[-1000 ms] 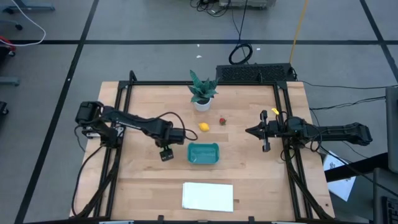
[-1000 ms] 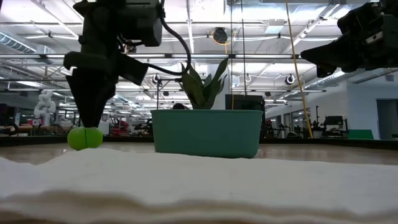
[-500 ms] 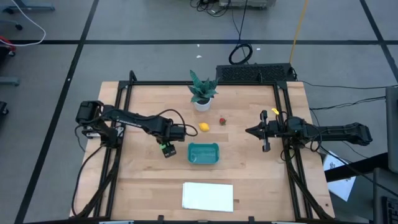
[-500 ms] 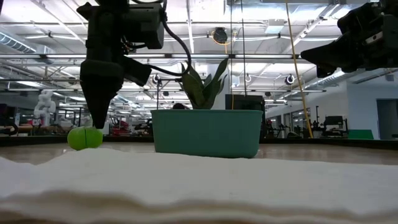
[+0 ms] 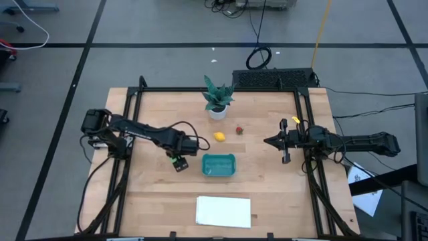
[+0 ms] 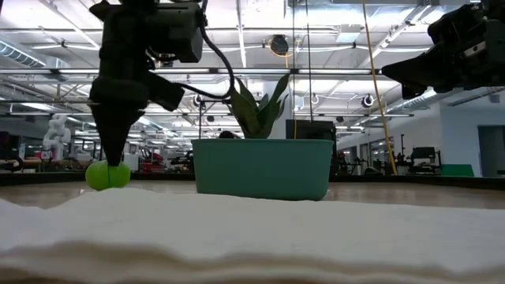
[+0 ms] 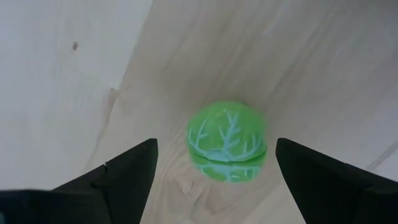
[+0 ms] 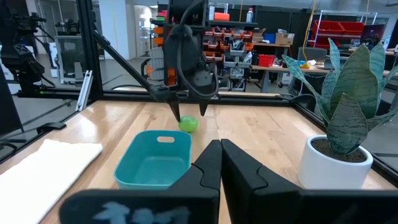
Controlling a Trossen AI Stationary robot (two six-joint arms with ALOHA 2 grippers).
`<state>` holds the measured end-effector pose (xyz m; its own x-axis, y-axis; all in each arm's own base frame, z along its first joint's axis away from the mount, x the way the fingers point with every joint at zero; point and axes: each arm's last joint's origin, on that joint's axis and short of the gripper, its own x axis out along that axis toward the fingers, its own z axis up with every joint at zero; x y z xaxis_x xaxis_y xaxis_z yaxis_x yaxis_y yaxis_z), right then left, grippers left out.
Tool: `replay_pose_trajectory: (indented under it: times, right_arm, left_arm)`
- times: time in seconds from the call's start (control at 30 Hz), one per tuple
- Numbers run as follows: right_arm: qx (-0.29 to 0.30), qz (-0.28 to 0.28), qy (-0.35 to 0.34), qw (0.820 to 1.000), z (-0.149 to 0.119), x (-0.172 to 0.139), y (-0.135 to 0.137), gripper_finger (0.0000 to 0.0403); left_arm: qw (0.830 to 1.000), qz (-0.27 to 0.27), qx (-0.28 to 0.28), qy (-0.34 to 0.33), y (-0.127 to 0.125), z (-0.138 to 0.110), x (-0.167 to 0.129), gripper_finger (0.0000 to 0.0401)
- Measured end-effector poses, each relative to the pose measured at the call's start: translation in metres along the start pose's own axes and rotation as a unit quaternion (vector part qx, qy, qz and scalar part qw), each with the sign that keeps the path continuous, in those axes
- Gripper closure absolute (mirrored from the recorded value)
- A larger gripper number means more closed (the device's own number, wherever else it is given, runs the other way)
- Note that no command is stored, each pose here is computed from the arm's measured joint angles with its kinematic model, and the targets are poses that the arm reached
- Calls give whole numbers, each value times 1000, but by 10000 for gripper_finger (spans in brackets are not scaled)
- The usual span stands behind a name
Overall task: Pick and placing Produce into tupperware
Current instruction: Put the green cabbage into the green bin
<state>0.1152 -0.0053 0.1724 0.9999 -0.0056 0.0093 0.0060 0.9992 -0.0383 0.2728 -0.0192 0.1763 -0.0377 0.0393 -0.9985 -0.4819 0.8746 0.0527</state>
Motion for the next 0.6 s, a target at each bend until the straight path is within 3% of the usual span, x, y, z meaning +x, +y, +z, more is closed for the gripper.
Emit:
replay_pose_trajectory:
  times: [0.13,0.3,0.6]
  right_arm:
    - [0,0,0,1000,0,0,0,403]
    - [0,0,-1,1000,0,0,0,403]
    - [0,0,-1,1000,0,0,0,403]
  left_arm:
    - [1000,10,-6,14,4,-6,11,68]
    - [1000,-15,-9,7,6,-8,25,68]
    - [1000,-20,19,4,7,-11,34,76]
